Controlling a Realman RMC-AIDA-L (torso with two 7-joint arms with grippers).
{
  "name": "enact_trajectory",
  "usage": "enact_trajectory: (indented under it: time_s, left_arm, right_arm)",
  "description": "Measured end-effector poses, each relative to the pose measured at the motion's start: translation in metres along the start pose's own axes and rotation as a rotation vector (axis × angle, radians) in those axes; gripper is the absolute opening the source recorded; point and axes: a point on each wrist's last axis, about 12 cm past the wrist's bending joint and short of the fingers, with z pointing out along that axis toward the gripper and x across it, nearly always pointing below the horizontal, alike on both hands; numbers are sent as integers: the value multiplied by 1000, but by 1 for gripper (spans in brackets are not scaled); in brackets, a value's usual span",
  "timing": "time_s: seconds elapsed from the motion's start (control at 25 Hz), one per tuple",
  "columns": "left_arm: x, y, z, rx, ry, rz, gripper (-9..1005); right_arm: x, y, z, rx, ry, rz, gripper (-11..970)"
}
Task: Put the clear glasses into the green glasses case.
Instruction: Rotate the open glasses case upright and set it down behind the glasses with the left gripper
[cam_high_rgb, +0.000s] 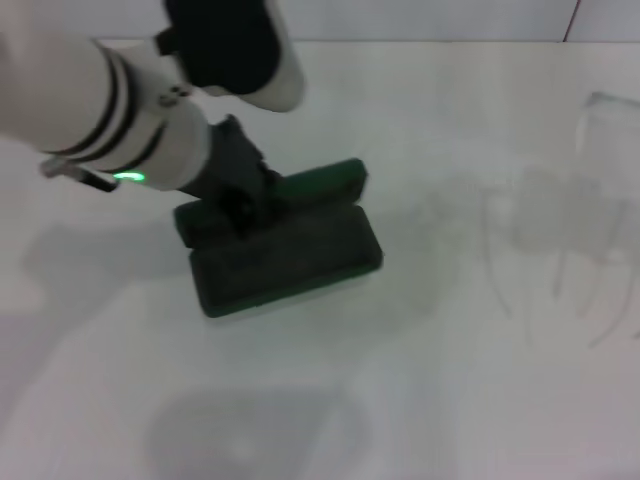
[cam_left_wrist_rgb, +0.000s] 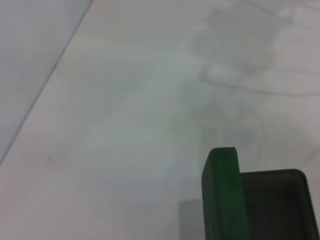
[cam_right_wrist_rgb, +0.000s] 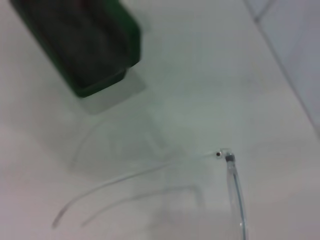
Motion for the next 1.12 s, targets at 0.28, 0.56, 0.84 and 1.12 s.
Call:
enact_trajectory:
  time_s: [0.28,0.56,0.84,1.12]
  left_arm:
    - [-18,-4,26,19,-36,55,224]
    - [-39,-9,50,65,-49,119,226]
    - [-56,-9,53,91,-71,157,227]
    - [-59,-10,59,83,-99,175,228]
  right_arm:
    - [28,4,-30,35,-42,84,104]
    - [64,3,-47,87,-77,173,104]
    - [85,4,-54,119,-81,232,104]
    - [88,6,-49,92,-83,244,105]
